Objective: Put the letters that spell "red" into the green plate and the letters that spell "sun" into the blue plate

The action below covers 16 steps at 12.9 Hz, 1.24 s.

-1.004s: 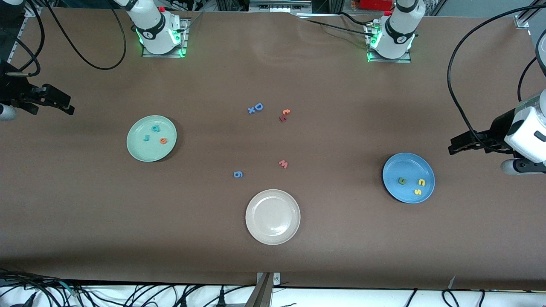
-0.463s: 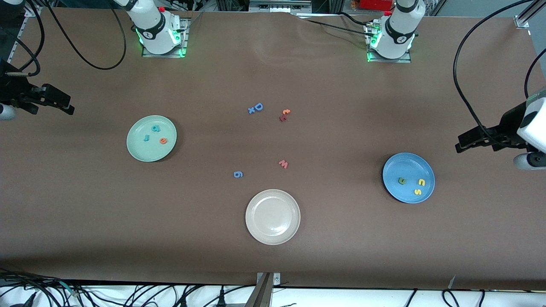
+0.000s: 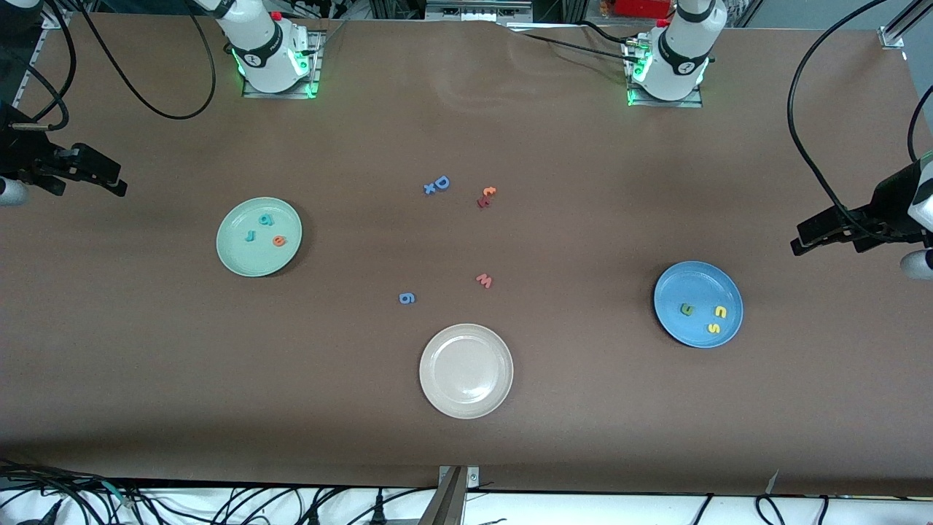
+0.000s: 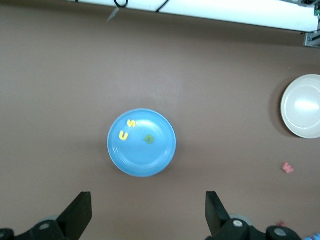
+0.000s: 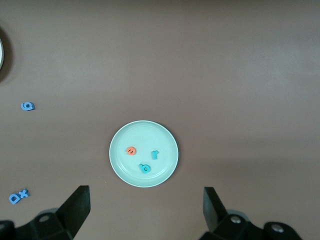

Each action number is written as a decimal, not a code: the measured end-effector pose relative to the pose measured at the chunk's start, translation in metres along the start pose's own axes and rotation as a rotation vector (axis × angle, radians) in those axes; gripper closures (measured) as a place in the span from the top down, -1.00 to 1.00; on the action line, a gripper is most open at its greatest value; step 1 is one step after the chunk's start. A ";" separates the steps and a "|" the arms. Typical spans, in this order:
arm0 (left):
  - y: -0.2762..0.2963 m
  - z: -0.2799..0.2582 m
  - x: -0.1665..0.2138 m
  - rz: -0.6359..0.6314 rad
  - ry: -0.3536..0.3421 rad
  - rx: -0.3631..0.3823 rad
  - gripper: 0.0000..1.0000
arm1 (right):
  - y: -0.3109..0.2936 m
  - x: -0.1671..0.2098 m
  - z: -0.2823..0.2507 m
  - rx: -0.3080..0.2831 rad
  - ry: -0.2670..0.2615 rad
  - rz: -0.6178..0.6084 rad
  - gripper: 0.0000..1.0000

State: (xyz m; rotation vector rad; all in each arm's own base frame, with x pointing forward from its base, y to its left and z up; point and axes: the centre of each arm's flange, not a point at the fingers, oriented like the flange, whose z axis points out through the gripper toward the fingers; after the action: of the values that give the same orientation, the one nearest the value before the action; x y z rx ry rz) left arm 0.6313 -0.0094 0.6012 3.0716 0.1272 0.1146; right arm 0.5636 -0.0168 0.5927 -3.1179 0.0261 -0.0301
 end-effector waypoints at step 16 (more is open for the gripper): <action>0.031 0.008 -0.082 0.066 0.012 0.030 1.00 | 0.000 0.000 0.000 0.000 0.000 0.000 1.00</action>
State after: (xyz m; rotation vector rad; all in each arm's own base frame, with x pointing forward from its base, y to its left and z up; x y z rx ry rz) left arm 0.5529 -0.0474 0.5895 3.1060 0.0286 0.1362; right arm 0.5636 -0.0168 0.5928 -3.1181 0.0259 -0.0305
